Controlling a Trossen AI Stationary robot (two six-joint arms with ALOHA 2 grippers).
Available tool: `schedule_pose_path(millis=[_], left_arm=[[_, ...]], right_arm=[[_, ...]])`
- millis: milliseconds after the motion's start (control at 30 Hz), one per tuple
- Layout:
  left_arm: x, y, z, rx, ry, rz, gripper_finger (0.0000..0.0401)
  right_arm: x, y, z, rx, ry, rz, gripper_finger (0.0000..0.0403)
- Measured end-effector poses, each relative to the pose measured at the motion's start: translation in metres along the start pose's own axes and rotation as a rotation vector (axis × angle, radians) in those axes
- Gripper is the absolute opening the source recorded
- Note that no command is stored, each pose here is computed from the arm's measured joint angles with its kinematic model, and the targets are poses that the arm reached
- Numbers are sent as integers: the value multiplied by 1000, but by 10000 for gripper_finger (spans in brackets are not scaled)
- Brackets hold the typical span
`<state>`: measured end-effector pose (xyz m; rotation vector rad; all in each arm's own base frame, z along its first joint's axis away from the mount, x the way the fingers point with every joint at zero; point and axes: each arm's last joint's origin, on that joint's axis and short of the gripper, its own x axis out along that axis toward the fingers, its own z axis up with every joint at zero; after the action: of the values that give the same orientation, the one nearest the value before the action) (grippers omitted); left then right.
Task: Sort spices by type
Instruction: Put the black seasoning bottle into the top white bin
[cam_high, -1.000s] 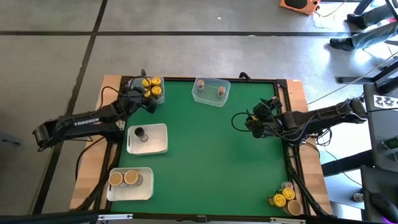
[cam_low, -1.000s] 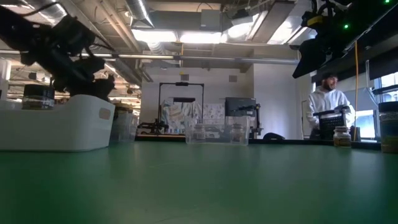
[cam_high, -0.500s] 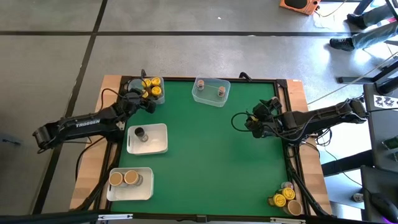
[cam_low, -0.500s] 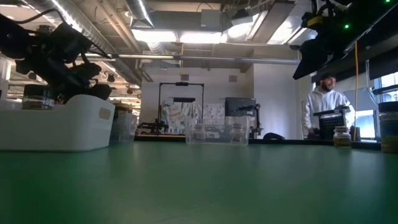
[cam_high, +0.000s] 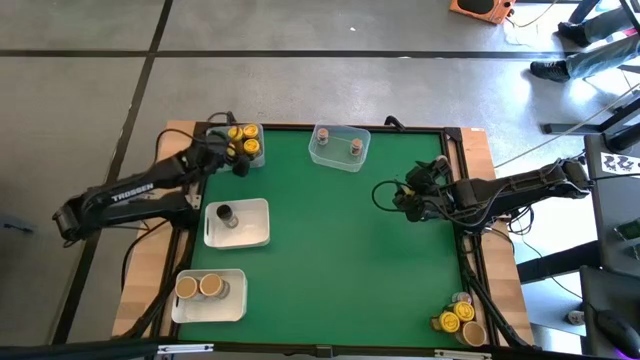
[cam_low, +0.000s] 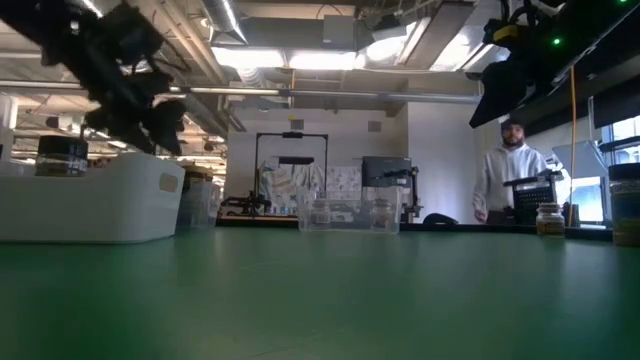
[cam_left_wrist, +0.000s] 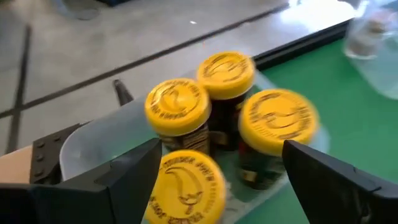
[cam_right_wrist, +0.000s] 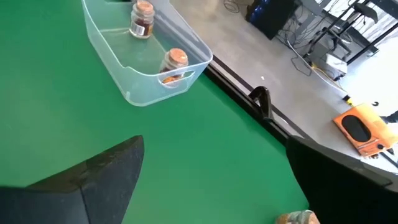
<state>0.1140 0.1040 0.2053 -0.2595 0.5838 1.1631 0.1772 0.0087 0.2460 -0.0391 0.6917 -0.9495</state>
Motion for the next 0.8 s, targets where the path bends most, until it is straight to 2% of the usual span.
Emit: schedule_pose_path(millis=[167, 333, 533, 800], left_arm=[[-17, -3, 24, 3, -7, -72, 331], [-29, -17, 36, 3, -60, -247, 331], [-41, -37, 37, -2, -106, -415, 331], [-52, -69, 33, 35, -139, -581, 331]], right_arm=[[0, 2, 2, 23, -1, 25, 390], [0, 3, 2, 32, 0, 42, 390], [0, 3, 3, -39, -5, 39, 390], [0, 5, 6, -14, -26, 56, 390]])
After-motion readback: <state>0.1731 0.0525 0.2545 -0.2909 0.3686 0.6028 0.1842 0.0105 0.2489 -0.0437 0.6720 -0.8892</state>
